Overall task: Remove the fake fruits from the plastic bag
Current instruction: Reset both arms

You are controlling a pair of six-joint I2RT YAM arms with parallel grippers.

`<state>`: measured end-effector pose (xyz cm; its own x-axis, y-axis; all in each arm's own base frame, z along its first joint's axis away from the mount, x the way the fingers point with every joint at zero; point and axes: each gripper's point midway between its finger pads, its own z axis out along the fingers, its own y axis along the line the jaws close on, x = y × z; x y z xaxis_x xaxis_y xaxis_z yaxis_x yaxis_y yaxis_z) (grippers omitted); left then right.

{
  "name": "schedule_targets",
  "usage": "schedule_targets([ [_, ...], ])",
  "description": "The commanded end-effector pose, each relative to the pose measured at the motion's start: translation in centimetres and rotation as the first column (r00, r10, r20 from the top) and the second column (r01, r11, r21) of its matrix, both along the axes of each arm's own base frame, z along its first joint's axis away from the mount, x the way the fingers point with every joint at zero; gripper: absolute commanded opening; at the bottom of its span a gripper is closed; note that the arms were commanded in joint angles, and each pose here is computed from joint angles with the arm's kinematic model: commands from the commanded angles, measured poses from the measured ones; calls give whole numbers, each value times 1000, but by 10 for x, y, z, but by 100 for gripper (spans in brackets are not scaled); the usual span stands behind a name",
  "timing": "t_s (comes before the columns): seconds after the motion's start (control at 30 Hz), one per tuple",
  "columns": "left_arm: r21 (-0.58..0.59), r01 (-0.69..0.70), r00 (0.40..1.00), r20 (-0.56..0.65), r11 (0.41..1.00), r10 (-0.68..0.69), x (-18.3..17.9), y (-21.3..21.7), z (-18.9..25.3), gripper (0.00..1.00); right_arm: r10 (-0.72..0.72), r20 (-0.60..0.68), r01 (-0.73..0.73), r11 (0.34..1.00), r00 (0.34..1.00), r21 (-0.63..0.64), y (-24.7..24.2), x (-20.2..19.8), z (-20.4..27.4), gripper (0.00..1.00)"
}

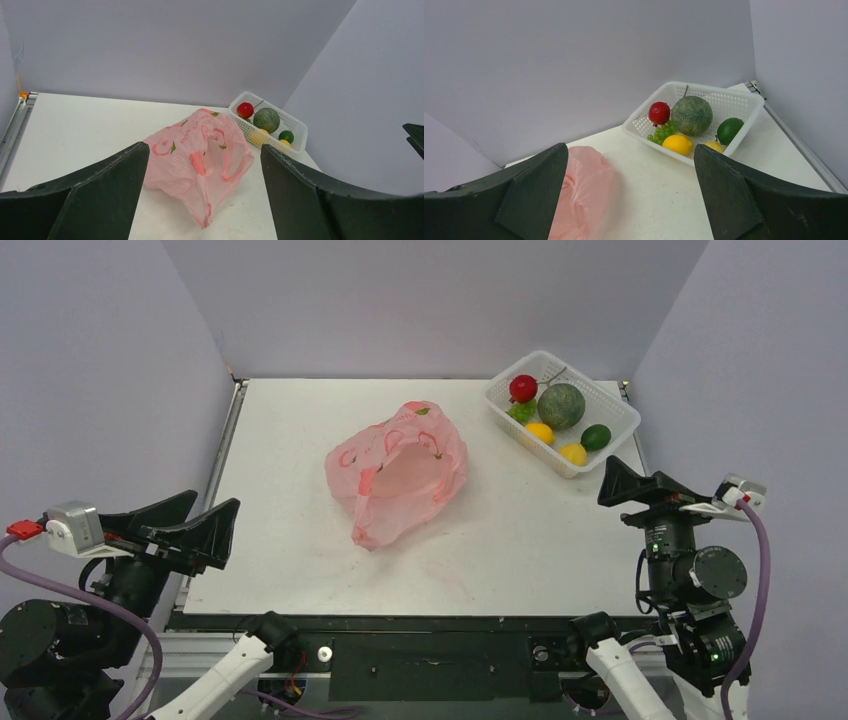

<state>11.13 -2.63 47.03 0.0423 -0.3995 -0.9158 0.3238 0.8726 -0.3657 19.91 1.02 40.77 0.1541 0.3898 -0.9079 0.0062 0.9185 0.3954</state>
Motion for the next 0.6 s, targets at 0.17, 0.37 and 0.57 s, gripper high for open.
schedule_targets([
  [0.17, -81, -57, 993, 95, 995, 64, -15, 23, 28, 82, -85, 25, 84, 996, 996, 31, -27, -41, 0, 92],
  [0.37, -83, -47, 995, 83, 995, 54, -9, 17, 24, 82, -91, 62, 89, 995, 994, 37, -32, -54, 8, 92],
  [0.57, -68, -38, 997, 68, 997, 42, -1, 9, 18, 82, -89, 86, 89, 996, 992, 11, -34, -60, 11, 93],
])
